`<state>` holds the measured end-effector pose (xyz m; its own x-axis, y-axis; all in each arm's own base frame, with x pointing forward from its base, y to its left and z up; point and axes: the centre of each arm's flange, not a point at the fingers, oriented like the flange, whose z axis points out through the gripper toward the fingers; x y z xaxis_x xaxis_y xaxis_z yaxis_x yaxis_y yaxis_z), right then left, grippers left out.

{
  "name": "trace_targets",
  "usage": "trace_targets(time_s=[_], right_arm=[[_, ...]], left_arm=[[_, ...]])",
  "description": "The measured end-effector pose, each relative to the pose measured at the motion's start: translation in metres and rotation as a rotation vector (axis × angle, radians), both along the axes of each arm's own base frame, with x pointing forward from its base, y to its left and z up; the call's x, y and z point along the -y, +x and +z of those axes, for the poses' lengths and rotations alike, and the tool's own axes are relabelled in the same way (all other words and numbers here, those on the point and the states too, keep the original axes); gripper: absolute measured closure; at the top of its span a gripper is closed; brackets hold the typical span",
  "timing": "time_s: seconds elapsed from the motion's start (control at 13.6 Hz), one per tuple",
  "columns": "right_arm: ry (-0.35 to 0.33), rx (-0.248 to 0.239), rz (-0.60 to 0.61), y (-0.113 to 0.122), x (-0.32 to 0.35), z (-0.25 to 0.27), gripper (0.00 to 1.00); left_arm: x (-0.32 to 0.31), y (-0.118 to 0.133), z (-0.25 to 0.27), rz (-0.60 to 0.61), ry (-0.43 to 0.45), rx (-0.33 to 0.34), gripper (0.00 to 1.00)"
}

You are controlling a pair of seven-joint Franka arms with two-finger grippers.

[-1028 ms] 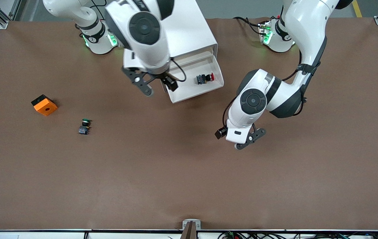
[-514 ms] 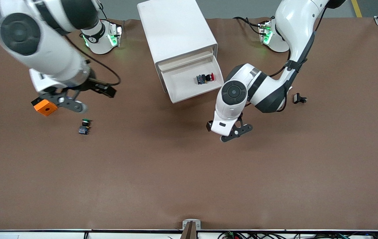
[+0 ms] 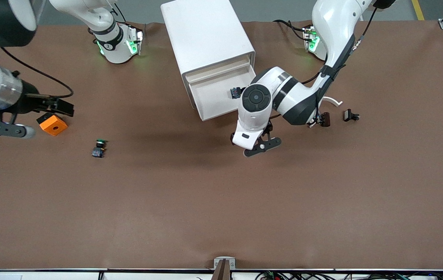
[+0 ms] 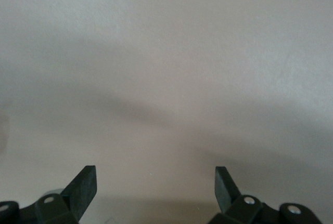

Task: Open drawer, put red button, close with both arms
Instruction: 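Retract the right gripper while the left gripper moves to the drawer front, then push the drawer front into the cabinet with the left gripper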

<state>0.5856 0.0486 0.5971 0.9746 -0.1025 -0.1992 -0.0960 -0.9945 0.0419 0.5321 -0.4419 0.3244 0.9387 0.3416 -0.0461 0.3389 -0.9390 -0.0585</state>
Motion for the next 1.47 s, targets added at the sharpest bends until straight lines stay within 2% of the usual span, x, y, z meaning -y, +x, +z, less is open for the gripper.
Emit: trace_targets(time_s=[0.22,0.44,0.59,0.88,1.47], right_arm=[[0.029,0.012,0.047,-0.001,0.055,0.004,0.0],[0.047,0.046,0.06,-0.01,0.097,-0.003,0.0],[0.052,0.069,0.066,-0.023,0.1,-0.012,0.0],[0.06,0.079,0.074,-0.043,0.095,-0.016,0.0],[0.058,0.106,0.061,-0.047,0.103,-0.015,0.0]], left_arm=[[0.021,-0.025,-0.009,-0.01,0.015,-0.014,0.0],[0.038,-0.05,-0.021,-0.023,0.023,-0.032,0.0],[0.046,-0.065,-0.028,-0.03,0.016,-0.041,0.0],[0.059,-0.095,-0.024,-0.061,0.01,-0.052,0.0],[0.076,-0.125,-0.013,-0.04,-0.001,-0.057,0.0]])
